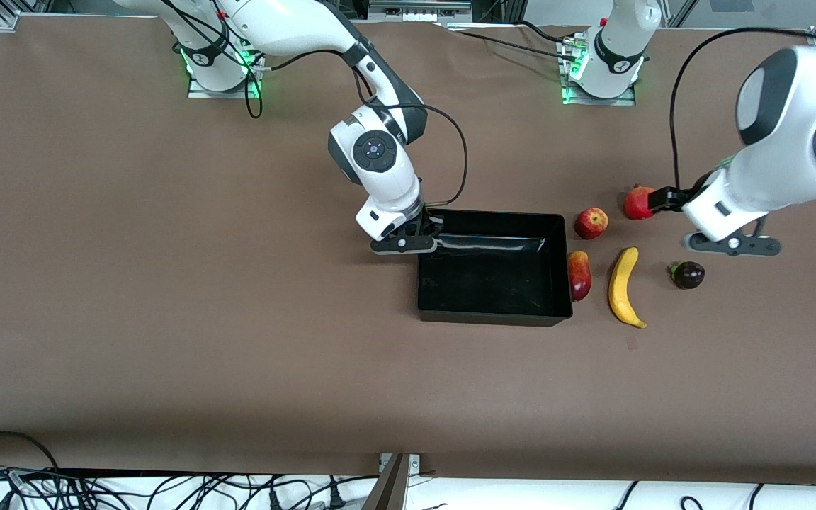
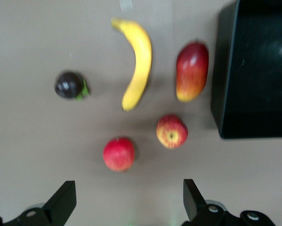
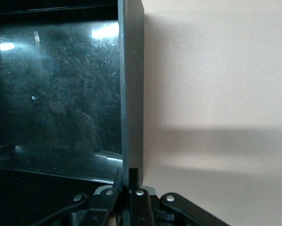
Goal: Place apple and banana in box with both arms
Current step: 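Push the black box with the right gripper toward the fruit, then withdraw the right gripper while the left gripper reaches the red apple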
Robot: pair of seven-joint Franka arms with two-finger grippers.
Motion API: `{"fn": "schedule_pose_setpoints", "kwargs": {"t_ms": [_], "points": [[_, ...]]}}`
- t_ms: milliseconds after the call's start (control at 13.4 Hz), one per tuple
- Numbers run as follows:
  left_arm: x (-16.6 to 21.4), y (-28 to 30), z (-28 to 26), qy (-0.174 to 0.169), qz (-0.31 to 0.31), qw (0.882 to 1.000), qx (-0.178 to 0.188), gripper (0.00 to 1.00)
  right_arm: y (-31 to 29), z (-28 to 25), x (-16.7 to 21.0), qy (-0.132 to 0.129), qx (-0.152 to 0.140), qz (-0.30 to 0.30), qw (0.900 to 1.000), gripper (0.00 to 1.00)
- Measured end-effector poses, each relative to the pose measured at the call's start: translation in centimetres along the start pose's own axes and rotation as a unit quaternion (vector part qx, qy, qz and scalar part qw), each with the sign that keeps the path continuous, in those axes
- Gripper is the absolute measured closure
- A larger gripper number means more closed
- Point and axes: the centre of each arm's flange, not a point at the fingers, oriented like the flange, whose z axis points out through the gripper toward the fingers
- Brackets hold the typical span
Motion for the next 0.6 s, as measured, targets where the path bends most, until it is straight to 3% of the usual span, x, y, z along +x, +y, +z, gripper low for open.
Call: {"fn": "schedule_pose_setpoints", "kwargs": {"t_ms": [224, 448, 597], "points": [[0.7, 0.6, 2.5, -0.021, 0.003, 1.0, -0.009, 0.0, -0.7, -0.9, 0.3, 0.008, 0.009, -0.002, 1.0, 0.64], [1.0, 2.0, 6.7, -0.013, 0.013, 1.0, -0.018, 0.0, -0.9, -4.2, 1.7, 0.022, 0.015, 0.0, 1.0, 0.34], [0.7, 5.0, 9.5, 0.004, 0.038, 0.999, -0.017, 0.0, 1.2, -8.5, 4.2, 0.025, -0.004, -0.005, 1.0, 0.14]]}}
